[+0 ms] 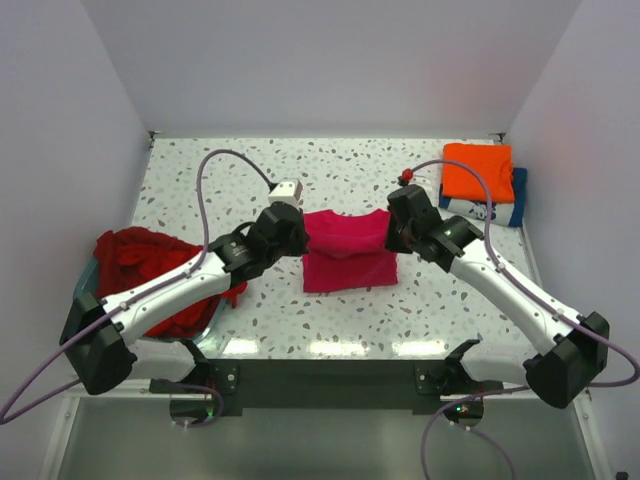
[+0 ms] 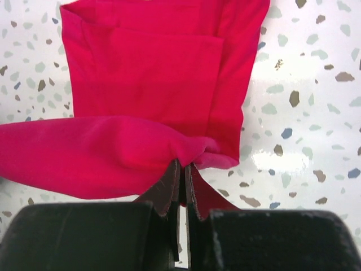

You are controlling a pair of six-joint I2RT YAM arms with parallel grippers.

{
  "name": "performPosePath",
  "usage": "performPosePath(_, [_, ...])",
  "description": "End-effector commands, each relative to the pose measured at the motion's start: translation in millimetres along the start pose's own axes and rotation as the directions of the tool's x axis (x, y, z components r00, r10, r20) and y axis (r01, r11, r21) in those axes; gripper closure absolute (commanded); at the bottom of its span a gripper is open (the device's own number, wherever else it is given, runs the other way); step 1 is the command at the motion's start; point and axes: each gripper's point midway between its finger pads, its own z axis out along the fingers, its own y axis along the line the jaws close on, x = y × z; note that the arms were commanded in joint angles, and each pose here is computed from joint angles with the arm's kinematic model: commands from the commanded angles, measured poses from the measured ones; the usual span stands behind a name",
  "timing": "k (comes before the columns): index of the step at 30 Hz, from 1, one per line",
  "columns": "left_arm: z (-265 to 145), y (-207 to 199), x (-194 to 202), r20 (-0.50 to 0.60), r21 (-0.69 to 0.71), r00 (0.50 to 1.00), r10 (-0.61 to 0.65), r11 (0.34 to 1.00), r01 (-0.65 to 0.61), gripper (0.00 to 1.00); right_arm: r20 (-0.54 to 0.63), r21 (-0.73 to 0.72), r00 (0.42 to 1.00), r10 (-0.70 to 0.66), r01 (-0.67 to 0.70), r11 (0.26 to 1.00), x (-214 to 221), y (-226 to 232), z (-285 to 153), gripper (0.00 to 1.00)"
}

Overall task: Fold and stack the t-shirts
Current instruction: Fold the tshirt

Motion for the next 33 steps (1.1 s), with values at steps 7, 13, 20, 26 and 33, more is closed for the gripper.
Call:
performPosePath(7, [48.3, 0.0, -48.8, 0.043, 0.036, 0.999, 0.024, 0.999, -0.025, 1.0, 0.021, -0.057, 0.999, 0.025, -0.024, 0.998, -46.1, 5.9, 40.3, 1.0])
performPosePath(13, [90.5, 13.9, -64.0, 0.022, 0.027, 0.999, 0.023, 0.999, -0.023, 1.0, -0.028, -0.028, 0.999, 0.032, -0.033, 0.999, -59.0, -3.3, 83.4, 1.0])
performPosePath(20, [147.3, 20.6, -104.1, -0.008, -0.032, 0.999, 0.053, 0.998, -0.054, 0.59, -0.094, -0.058, 0.992, 0.084, -0.09, 0.994, -90.5, -4.5, 134.1, 0.65])
performPosePath(26, [128.8, 30.4, -124.1, 0.024, -0.113, 0.998, 0.062, 0.992, -0.059, 0.01, -0.029, -0.116, 0.995, 0.093, -0.096, 0.989, -118.2, 3.0, 109.5, 0.04])
performPosePath(33, [96.6, 47.5, -83.8, -0.002, -0.099, 1.0, 0.032, 0.995, -0.032, 0.0, -0.05, -0.176, 0.995, 0.084, -0.091, 0.98, -80.9, -10.4, 84.3, 0.02])
